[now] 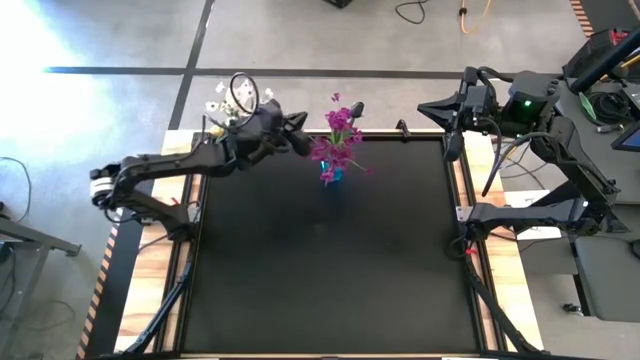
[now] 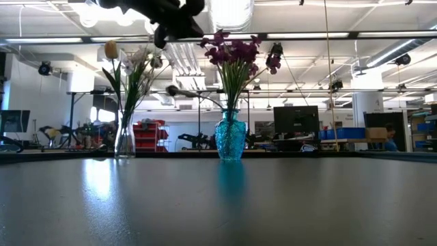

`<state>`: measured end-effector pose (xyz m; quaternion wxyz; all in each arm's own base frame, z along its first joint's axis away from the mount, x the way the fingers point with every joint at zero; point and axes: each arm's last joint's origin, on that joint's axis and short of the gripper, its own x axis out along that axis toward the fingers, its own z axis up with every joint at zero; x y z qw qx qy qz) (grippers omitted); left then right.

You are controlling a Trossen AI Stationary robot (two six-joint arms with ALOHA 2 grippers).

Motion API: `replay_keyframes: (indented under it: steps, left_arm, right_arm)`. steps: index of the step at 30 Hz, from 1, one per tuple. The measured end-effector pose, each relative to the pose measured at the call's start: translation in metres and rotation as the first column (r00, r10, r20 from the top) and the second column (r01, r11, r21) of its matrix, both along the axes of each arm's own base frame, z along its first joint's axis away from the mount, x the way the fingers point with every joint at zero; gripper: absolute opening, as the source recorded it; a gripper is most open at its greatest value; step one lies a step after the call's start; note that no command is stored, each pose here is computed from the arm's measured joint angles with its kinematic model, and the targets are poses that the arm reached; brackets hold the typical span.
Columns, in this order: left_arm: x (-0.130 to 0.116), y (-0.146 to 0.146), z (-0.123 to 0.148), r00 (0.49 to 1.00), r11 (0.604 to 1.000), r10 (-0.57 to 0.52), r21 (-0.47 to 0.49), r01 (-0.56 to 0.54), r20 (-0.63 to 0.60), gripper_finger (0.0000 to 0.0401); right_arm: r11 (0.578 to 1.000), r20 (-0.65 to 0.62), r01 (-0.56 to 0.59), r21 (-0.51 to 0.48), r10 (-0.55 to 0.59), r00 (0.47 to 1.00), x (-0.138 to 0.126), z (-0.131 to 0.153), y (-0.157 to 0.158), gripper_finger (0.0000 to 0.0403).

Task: Sort flowers into vase by color
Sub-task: Put the black flower into the blue vase

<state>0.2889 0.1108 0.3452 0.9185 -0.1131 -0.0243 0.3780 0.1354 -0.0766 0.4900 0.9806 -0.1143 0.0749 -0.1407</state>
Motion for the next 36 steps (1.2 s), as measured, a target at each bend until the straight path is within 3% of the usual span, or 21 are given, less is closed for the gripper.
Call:
replay_keyframes:
  steps: [4,7,9,13,19,25,28,36]
  left_arm:
    - [-0.007,-0.011,-0.009,1.0,0.98,-0.008,-0.197,0.003,-0.021,0.0]
    - [-0.003,-0.018,-0.03,0.997,0.94,0.081,-0.331,-0.079,-0.008,0.0]
    - [0.001,-0.023,-0.043,0.986,0.918,0.16,-0.373,-0.134,0.037,0.0]
    - [0.003,-0.029,-0.065,0.957,0.866,0.241,-0.481,-0.137,0.161,0.0015]
    - [-0.006,-0.033,-0.1,0.886,0.789,0.361,-0.601,-0.125,0.29,0.0079]
    - [-0.01,-0.032,-0.112,0.831,0.779,0.414,-0.616,-0.114,0.371,0.0151]
    - [-0.007,-0.027,-0.119,0.803,0.756,0.465,-0.639,-0.142,0.372,0.0175]
    - [0.017,-0.007,-0.125,0.779,0.716,0.5,-0.686,-0.127,0.378,0.0196]
  right_arm:
    - [1.0,-0.001,0.0,-0.002,0.0,1.0,0.0,0.0,0.0,0.0009]
    - [1.0,-0.003,-0.001,-0.008,0.001,1.0,0.0,0.0,0.0,0.0009]
    - [1.0,-0.003,-0.001,-0.008,0.001,1.0,0.0,0.0,0.0,0.0009]
    - [1.0,-0.003,-0.001,-0.008,0.001,1.0,0.0,0.0,0.0,0.0009]
    - [1.0,-0.006,-0.002,-0.017,0.002,1.0,0.0,0.0,0.0,0.0009]
    - [1.0,-0.01,-0.004,-0.03,0.004,1.0,0.0,0.0,0.0,0.0009]
    - [0.999,-0.01,-0.004,-0.032,0.004,1.0,0.0,0.0,0.0,0.0009]
    - [1.0,-0.009,-0.007,-0.027,0.007,1.0,0.0,0.0,0.0,0.0009]
